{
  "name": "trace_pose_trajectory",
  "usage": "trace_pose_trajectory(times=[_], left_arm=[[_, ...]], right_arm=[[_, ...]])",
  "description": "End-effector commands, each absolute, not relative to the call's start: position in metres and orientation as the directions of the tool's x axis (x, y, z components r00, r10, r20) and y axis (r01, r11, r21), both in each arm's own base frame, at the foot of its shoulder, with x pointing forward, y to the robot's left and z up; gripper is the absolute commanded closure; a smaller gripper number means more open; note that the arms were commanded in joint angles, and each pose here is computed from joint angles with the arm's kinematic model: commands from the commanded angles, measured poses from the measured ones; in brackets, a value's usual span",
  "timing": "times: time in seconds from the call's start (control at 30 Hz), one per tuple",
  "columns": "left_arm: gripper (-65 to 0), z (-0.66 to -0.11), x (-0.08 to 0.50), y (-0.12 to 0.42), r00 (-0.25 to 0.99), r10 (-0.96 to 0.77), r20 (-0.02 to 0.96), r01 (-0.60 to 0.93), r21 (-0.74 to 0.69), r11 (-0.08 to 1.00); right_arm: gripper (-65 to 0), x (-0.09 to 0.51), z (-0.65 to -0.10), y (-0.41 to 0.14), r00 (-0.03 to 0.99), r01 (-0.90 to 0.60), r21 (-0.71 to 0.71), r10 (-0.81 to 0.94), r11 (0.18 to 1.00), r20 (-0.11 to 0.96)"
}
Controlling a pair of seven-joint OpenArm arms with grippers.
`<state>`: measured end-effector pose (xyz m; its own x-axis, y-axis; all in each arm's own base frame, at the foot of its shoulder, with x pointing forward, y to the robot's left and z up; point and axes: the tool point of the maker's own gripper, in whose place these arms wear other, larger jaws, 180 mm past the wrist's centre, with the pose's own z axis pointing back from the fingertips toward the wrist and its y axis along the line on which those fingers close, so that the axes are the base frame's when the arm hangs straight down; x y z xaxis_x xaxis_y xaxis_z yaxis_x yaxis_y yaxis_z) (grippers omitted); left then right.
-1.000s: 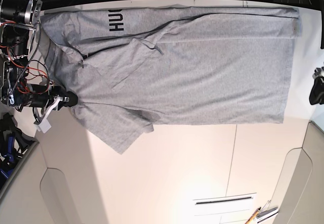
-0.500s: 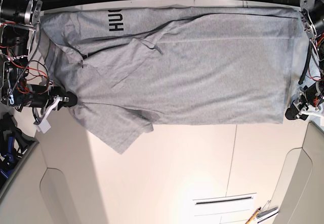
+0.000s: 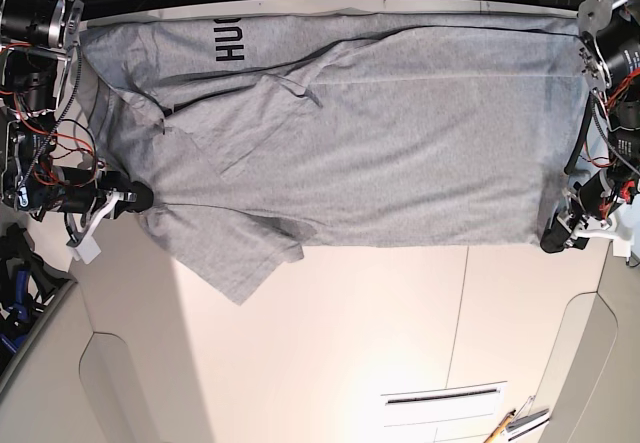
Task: Fold the T-shirt properly
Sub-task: 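Move both grippers to the opposite shirt edge and grasp it, then fold the grasped edge over toward the first fold with both grippers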
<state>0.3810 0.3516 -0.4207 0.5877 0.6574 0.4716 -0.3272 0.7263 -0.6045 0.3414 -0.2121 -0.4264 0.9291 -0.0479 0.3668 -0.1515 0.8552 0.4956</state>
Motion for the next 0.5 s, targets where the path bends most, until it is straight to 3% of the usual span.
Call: trace_pose_trajectory(times=[0.0, 0.07, 0.13, 0.27, 0.47], left_arm=[[-30.5, -0.417, 0.379, 0.361, 0.608, 0.632, 0.480, -0.333, -0.569, 0.752], [-30.2, -0.412, 0.381, 0.367, 0.599, 0.624, 0.503, -0.320, -0.563, 0.762], [-25.3, -0.406, 0.382, 0.374, 0.588, 0.618, 0.521, -0.318, -0.554, 0.769], [-1.9, -0.390, 0.388, 0.381, 0.578, 0.585, 0.569, -0.276, -0.539, 0.796], [0.0, -0.366, 0.397, 0.390, 0.556, 0.537, 0.634, -0.220, -0.511, 0.831]], right_arm=[[0.0, 0.337, -0.428, -0.226, 0.941, -0.142, 0.448, -0.020, 0.883, 0.337], [0.0, 0.337, -0.428, -0.226, 0.941, -0.142, 0.449, -0.020, 0.882, 0.338], [0.0, 0.337, -0.428, -0.226, 0.941, -0.142, 0.449, -0.020, 0.882, 0.337], [0.0, 0.338, -0.428, -0.226, 0.941, -0.142, 0.449, -0.021, 0.882, 0.338], [0.0, 0.339, -0.426, -0.226, 0.939, -0.147, 0.445, -0.017, 0.883, 0.345]])
